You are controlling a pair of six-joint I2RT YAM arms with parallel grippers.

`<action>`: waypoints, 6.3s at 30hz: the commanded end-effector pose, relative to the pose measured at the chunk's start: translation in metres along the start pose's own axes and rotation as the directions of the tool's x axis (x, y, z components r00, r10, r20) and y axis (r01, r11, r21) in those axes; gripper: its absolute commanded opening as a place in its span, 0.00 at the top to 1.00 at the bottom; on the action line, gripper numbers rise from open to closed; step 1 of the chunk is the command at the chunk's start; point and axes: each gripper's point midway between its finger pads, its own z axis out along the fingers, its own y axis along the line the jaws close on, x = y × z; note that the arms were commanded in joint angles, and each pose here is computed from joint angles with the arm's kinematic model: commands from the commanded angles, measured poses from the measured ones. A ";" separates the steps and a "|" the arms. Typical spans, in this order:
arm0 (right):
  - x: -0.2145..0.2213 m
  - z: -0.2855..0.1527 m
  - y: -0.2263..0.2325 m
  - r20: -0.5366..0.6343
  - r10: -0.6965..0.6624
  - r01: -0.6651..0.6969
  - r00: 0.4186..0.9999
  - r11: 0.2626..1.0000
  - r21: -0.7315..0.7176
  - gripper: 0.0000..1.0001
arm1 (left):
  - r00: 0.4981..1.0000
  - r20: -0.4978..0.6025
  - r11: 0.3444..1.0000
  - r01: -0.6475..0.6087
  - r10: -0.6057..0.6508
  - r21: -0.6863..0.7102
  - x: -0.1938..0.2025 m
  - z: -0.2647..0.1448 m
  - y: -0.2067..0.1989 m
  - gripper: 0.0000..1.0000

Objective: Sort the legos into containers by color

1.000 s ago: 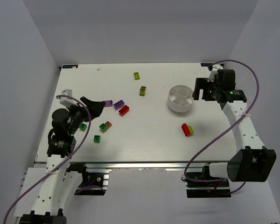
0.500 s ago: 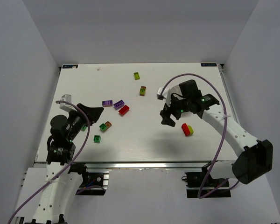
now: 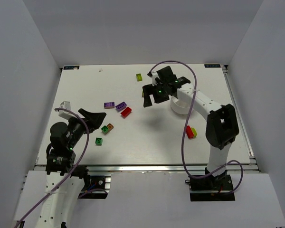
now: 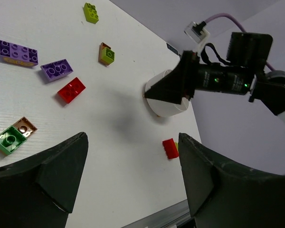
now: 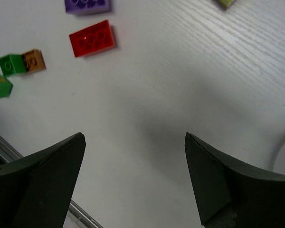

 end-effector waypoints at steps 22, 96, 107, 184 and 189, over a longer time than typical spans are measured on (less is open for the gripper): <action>-0.105 0.124 -0.091 0.246 0.140 -0.218 0.959 0.920 0.326 0.26 | 0.999 0.025 0.993 0.050 -0.048 -0.103 0.005 -0.002 0.024 0.14; 0.063 -0.090 0.112 0.451 -0.718 0.847 0.529 0.479 -0.230 1.00 | 0.898 -0.427 0.952 0.214 -0.104 0.219 0.138 0.105 -0.096 0.48; 0.060 -0.090 0.113 0.450 -0.714 0.842 0.536 0.492 -0.222 1.00 | 0.882 -0.463 0.944 0.218 -0.081 0.250 0.147 0.097 -0.102 0.52; 0.021 -0.174 -0.183 0.454 0.350 -0.398 0.820 0.917 0.012 1.00 | 0.905 -0.397 0.987 0.162 -0.152 -0.007 0.155 0.095 -0.039 1.00; 0.009 -0.148 -0.230 0.418 0.467 -0.497 0.779 0.867 -0.041 1.00 | 0.907 -0.394 0.987 0.164 -0.150 0.001 0.153 0.096 -0.041 1.00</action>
